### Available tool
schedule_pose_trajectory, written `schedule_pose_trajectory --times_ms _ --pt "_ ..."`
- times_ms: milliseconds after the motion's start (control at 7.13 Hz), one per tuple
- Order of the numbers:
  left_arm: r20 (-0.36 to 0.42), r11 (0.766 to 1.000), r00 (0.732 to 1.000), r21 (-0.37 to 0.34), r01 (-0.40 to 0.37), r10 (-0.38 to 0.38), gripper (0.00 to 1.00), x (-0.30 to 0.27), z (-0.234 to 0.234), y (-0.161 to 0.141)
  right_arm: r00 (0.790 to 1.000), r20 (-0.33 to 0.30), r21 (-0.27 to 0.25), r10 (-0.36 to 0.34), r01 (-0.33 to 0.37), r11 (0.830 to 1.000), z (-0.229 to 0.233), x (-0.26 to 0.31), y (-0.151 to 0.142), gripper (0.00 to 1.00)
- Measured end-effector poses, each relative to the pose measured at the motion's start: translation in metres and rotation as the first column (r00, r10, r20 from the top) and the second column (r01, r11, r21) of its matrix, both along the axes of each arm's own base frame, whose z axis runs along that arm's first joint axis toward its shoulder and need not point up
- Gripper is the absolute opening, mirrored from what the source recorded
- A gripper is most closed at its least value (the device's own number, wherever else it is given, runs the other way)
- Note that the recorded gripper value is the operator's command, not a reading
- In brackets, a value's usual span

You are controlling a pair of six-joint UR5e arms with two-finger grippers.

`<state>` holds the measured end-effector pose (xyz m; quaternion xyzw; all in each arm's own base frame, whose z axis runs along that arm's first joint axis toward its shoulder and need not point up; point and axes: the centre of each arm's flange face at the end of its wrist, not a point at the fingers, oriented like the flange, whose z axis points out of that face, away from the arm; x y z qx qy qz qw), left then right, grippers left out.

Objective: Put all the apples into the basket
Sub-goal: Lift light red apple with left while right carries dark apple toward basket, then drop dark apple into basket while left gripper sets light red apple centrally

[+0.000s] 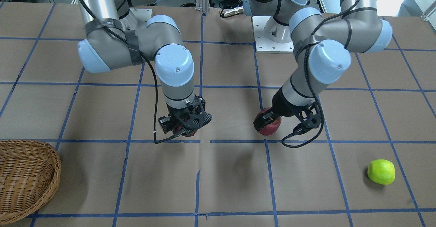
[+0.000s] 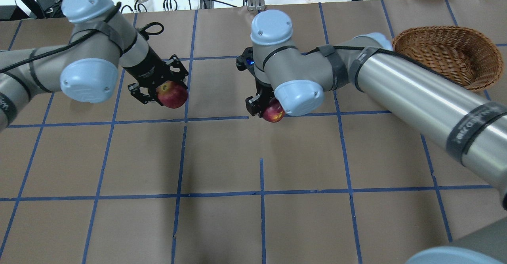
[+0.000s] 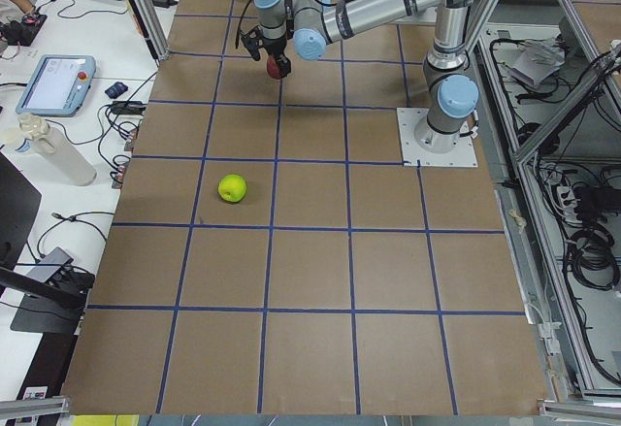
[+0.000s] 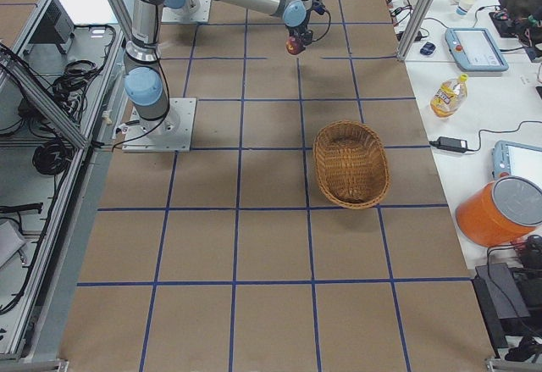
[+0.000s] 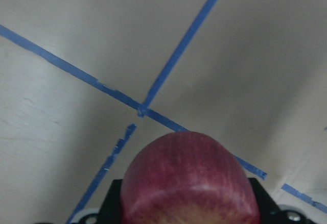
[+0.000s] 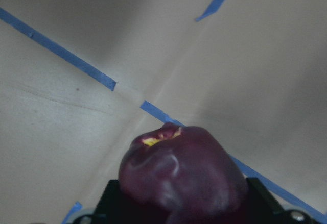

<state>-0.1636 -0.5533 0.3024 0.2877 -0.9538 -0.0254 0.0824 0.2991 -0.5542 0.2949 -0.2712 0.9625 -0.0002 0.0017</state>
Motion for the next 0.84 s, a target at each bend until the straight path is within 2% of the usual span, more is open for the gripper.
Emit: schedule_pose_trajectory --times_ms 140,281,421,561,701,842 --pt "-0.002 0.998 0.999 -0.019 -0.052 0.052 0.37 -0.040 -0.016 0.000 0.995 0.000 -0.007 -0.104 0.104 0.995 0.028 -0.061 -0.022 0.00" --pt "-0.008 0.994 0.994 -0.030 -0.105 0.105 0.37 -0.076 -0.035 0.001 0.976 0.001 -0.015 -0.216 0.216 0.976 0.048 -0.128 -0.038 0.00" --pt "-0.015 0.989 0.990 -0.035 -0.143 0.142 0.37 -0.108 -0.059 0.003 0.945 0.004 -0.025 -0.328 0.328 0.944 0.062 -0.197 -0.052 0.00" --pt "-0.022 0.985 0.986 -0.049 -0.167 0.166 0.41 -0.138 -0.084 0.005 0.904 0.010 -0.033 -0.427 0.427 0.904 0.073 -0.263 -0.062 0.00" --pt "-0.018 0.984 0.985 -0.055 -0.171 0.170 0.43 -0.160 -0.107 0.009 0.869 0.013 -0.031 -0.495 0.495 0.868 0.079 -0.314 -0.068 0.00" --pt "-0.009 0.985 0.986 -0.050 -0.166 0.165 0.99 -0.174 -0.124 0.014 0.835 0.016 -0.027 -0.550 0.550 0.834 0.080 -0.362 -0.074 0.00"
